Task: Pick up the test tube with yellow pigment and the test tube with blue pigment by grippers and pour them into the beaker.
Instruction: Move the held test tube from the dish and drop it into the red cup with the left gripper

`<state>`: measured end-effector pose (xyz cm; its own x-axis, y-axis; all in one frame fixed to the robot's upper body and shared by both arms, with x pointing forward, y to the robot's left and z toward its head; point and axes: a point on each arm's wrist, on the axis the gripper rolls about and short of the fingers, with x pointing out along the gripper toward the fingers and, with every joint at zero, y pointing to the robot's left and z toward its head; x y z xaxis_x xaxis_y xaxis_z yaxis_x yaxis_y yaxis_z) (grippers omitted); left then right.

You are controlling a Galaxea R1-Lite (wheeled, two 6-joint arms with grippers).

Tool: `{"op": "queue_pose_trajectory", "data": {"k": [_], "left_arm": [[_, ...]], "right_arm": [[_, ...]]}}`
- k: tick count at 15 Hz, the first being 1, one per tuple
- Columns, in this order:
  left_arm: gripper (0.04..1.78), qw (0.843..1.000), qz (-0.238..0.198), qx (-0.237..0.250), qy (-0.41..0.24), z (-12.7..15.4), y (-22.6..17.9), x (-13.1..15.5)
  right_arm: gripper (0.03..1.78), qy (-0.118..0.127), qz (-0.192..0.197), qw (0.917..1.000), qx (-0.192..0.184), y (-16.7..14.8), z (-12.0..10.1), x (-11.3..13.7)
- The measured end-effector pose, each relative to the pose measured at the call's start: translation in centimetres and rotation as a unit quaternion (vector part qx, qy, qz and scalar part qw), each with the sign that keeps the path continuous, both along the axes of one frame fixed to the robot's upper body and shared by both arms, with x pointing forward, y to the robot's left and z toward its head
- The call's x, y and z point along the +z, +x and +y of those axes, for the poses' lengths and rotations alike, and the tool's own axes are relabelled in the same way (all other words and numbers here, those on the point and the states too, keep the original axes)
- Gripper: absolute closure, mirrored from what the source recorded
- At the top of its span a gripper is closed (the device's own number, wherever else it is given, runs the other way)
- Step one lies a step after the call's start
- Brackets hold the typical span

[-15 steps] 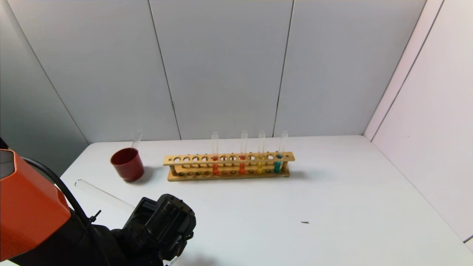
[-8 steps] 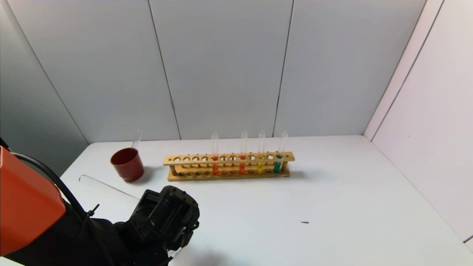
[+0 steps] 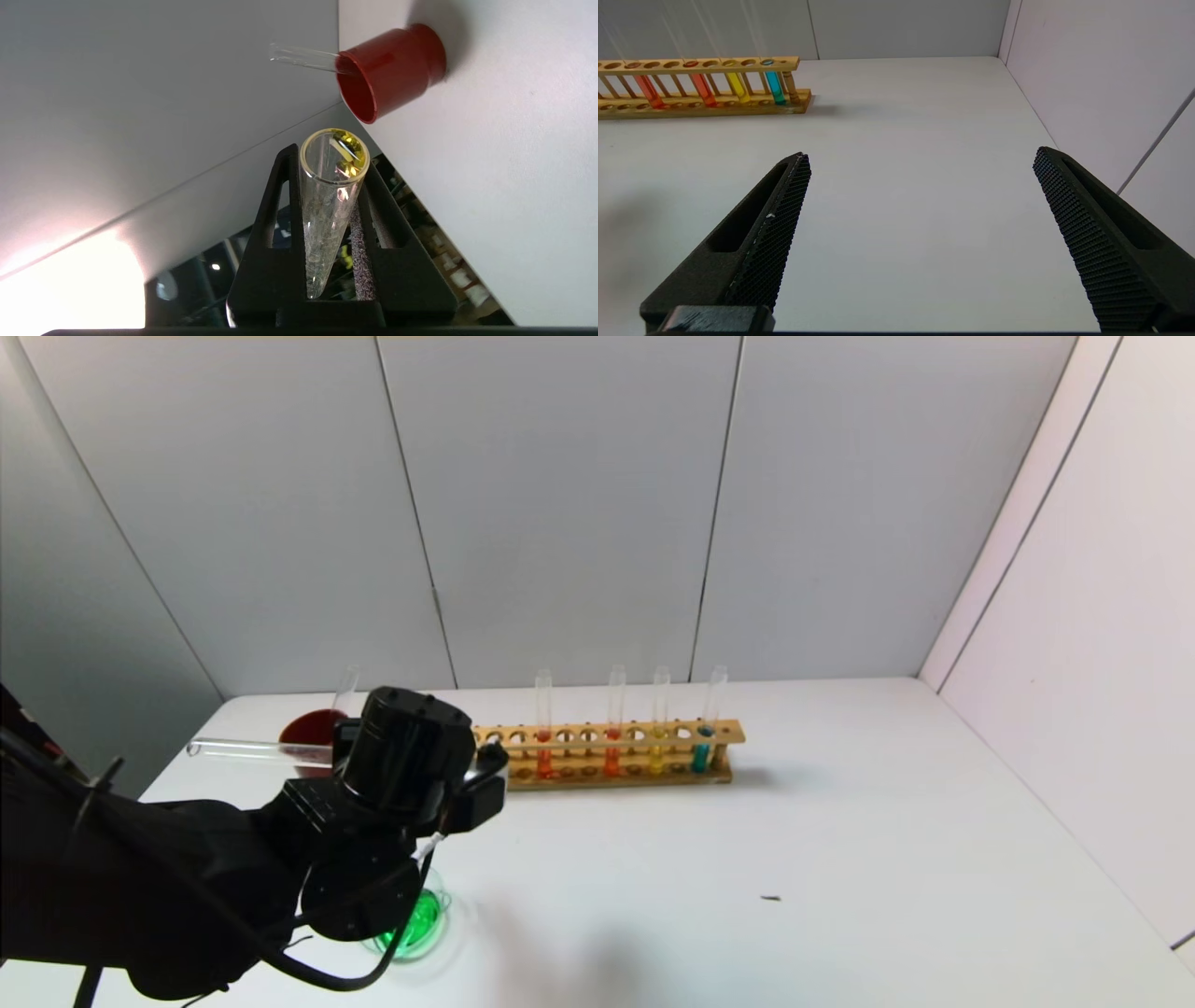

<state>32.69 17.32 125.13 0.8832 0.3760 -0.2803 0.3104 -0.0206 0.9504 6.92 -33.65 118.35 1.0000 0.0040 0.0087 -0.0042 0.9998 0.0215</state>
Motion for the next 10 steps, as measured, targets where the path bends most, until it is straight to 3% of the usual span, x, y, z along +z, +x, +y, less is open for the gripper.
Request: {"op": "queue_pose_trajectory", "data": {"k": [5, 10], "left_arm": [[1.50, 0.982, -0.102, 0.049, -0.152, 2.4, 1.0, 4.6], [1.50, 0.929, -0.208, 0.114, -0.284, 4.8, 2.3, 8.2]], "right_arm": [[0.07, 0.000, 0.000, 1.0000, 0.000, 0.0, 0.0, 0.0], [0.07, 0.000, 0.000, 1.0000, 0.000, 0.0, 0.0, 0.0]]}}
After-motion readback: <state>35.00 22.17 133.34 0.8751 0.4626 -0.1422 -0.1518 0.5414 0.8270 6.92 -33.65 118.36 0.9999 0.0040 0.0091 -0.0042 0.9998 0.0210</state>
